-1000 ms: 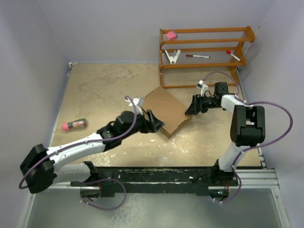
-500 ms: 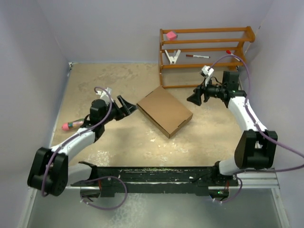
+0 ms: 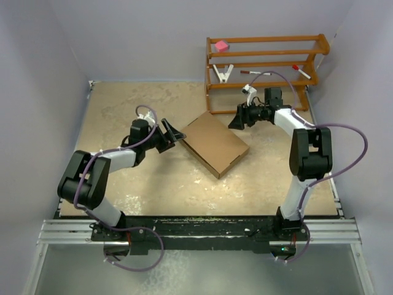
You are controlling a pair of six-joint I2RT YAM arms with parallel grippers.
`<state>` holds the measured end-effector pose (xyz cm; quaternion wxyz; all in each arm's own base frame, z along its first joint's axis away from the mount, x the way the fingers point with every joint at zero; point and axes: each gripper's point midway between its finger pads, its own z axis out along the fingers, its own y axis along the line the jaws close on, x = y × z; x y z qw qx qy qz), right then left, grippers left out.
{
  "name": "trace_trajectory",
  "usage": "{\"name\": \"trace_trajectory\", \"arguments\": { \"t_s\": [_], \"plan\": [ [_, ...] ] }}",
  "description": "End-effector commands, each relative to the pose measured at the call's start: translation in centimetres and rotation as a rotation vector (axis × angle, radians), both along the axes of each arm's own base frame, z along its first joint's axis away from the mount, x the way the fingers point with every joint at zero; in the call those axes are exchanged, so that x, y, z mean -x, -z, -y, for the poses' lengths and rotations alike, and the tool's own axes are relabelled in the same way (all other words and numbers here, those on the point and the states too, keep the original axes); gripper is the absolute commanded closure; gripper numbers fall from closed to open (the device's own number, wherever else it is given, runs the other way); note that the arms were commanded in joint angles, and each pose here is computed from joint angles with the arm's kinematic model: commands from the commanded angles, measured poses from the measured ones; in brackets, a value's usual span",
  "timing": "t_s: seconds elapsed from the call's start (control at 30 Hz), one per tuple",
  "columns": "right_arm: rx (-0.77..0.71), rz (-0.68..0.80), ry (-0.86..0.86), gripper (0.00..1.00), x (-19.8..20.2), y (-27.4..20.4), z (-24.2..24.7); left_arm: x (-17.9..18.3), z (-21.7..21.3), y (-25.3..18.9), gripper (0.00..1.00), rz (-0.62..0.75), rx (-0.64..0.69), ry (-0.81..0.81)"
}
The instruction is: Fold the paper box
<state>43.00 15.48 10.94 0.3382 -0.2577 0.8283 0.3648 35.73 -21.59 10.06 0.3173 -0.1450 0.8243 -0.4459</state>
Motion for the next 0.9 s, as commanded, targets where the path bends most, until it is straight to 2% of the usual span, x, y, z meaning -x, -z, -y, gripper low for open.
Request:
{"name": "trace_trajectory", "arguments": {
  "t_s": [0.0, 0.1, 0.13, 0.4, 0.57, 0.73, 0.87],
  "plan": [
    [-0.016, -0.047, 0.021, 0.32, -0.5, -0.3, -0.8, -1.8, 0.4, -0.8, 0.12, 0.006, 0.008, -0.018],
    [-0.038, -0.083, 0.022, 0.34, -0.3, 0.5, -1.2, -2.3, 0.7, -0.7, 0.18, 0.002, 0.004, -0.018],
    [-0.038, -0.097, 0.023, 0.39, -0.2, 0.9, -1.2, -2.5, 0.9, -0.7, 0.20, 0.001, 0.006, -0.014],
    [-0.054, -0.153, 0.010, 0.55, 0.4, 2.5, -1.5, -2.6, 2.8, 0.9, 0.35, -0.046, -0.002, 0.037],
    [-0.055, -0.152, 0.009, 0.63, 0.4, 2.7, -1.4, -2.8, 3.3, 1.8, 0.57, -0.069, 0.000, 0.058],
    [-0.065, -0.160, -0.001, 0.66, 0.9, 2.7, -1.7, -3.0, 3.7, 1.9, 0.74, -0.068, 0.001, 0.082],
    [-0.074, -0.161, -0.011, 0.65, 1.3, 2.5, -1.8, -2.9, 3.7, 1.6, 0.79, -0.050, -0.010, 0.099]
  ]
}}
